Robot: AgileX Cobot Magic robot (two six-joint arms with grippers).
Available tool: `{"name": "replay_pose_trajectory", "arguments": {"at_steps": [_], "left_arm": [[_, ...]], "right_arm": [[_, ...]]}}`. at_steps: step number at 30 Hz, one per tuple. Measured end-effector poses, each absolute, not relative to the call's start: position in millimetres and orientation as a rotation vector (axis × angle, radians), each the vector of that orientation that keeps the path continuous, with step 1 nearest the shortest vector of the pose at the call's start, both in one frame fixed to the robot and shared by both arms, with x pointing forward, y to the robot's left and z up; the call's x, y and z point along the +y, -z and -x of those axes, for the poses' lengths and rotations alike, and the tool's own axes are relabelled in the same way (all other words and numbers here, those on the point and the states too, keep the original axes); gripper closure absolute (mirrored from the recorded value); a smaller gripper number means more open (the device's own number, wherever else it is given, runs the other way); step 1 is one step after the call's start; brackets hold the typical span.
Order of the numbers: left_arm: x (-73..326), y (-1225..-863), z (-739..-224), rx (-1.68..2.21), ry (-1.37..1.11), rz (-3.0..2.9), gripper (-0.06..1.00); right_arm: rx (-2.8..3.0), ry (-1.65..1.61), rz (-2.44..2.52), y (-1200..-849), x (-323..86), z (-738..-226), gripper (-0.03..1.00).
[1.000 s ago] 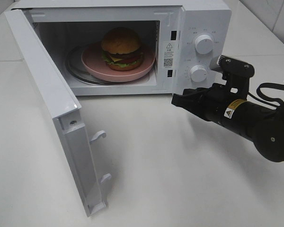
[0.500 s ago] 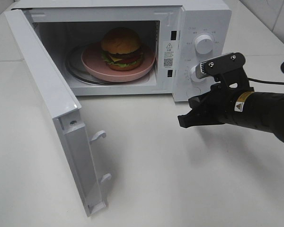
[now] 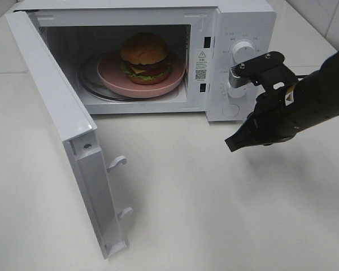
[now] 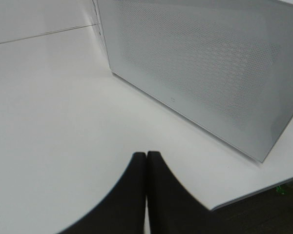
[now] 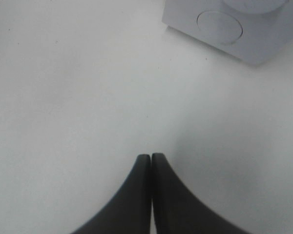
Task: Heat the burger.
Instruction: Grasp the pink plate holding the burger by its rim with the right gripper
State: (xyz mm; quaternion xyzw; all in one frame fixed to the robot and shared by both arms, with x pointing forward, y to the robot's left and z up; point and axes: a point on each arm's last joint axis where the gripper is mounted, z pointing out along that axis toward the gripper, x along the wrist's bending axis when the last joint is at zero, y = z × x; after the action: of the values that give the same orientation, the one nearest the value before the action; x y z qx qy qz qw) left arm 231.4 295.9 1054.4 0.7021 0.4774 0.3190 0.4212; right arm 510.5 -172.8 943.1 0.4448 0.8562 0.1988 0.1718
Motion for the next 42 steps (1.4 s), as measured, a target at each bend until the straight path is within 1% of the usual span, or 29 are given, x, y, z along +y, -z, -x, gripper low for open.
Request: {"name": "replay_pose_trajectory", "arguments": {"at_steps": [2,4,14,17,19,20,22,23,24,28,30,31,32,33,35,38,39,41,42], "left_arm": [[295.9,-1054.4,-231.4,1.196,-0.799,-1.759,0.94],[295.9,-1054.4,-231.4,1.196,-0.799,-1.759,0.94],[295.9,-1054.4,-231.4,1.196,-0.799,-1.759,0.94],[295.9,-1054.4,-231.4,1.196,-0.799,-1.759,0.94],[295.9,-1054.4,-231.4,1.196,-0.799,-1.759,0.94],[295.9,-1054.4,-231.4,1.196,-0.799,-1.759,0.94],[295.9,-1054.4,-231.4,1.196,-0.799,-1.759,0.94],[295.9,-1054.4,-231.4,1.196,-0.799,-1.759,0.94],[295.9,-1054.4,-231.4,1.196,-0.799,-1.759,0.94],[295.9,-1054.4,-231.4,1.196,-0.799,-1.759,0.94],[295.9,-1054.4,-231.4,1.196,-0.799,-1.759,0.94],[295.9,-1054.4,-231.4,1.196,-0.799,-1.759,0.94],[295.9,-1054.4,-231.4,1.196,-0.799,-1.759,0.94],[295.9,-1054.4,-231.4,1.196,-0.799,-1.759,0.94],[295.9,-1054.4,-231.4,1.196,-0.799,-1.759,0.94],[295.9,-1054.4,-231.4,1.196,-0.799,-1.759,0.94],[295.9,-1054.4,-231.4,1.196,-0.799,-1.759,0.94],[295.9,-1054.4,-231.4,1.196,-0.799,-1.759,0.94],[295.9,-1054.4,-231.4,1.196,-0.799,-1.759,0.94]], "right_arm": [[2.469,-0.483,-1.335,-955.5,-171.7,-513.6,0.96],[2.486,-0.447,-1.355,-960.5,-171.7,-514.1,0.96],[2.480,-0.404,-1.422,-975.5,-174.0,-516.5,0.96],[2.430,-0.402,-1.507,-978.4,-184.9,-521.1,0.96],[2.358,-0.377,-1.645,-980.1,-205.3,-525.1,0.96],[2.358,-0.377,-1.645,-980.1,-205.3,-525.1,0.96],[2.297,-0.358,-1.763,-984.3,-225.3,-525.9,0.96],[2.297,-0.358,-1.763,-984.3,-225.3,-525.9,0.96],[2.258,-0.353,-1.825,-988.9,-237.3,-524.9,0.95],[2.194,-0.369,-1.893,-1000.6,-250.9,-520.4,0.95],[2.140,-0.399,-1.925,-1017.4,-260.6,-511.5,0.94],[2.140,-0.399,-1.925,-1017.4,-260.6,-511.5,0.94],[2.117,-0.423,-1.930,-1028.9,-263.9,-504.2,0.94],[2.117,-0.423,-1.930,-1028.9,-263.9,-504.2,0.94],[2.093,-0.461,-1.913,-1044.6,-266.0,-489.5,0.93],[2.082,-0.475,-1.908,-1050.8,-267.6,-477.7,0.93],[2.078,-0.481,-1.905,-1054.7,-269.4,-463.5,0.93],[2.077,-0.482,-1.906,-1055.6,-270.2,-457.5,0.93],[2.076,-0.482,-1.908,-1056.5,-272.1,-442.6,0.92]]}}
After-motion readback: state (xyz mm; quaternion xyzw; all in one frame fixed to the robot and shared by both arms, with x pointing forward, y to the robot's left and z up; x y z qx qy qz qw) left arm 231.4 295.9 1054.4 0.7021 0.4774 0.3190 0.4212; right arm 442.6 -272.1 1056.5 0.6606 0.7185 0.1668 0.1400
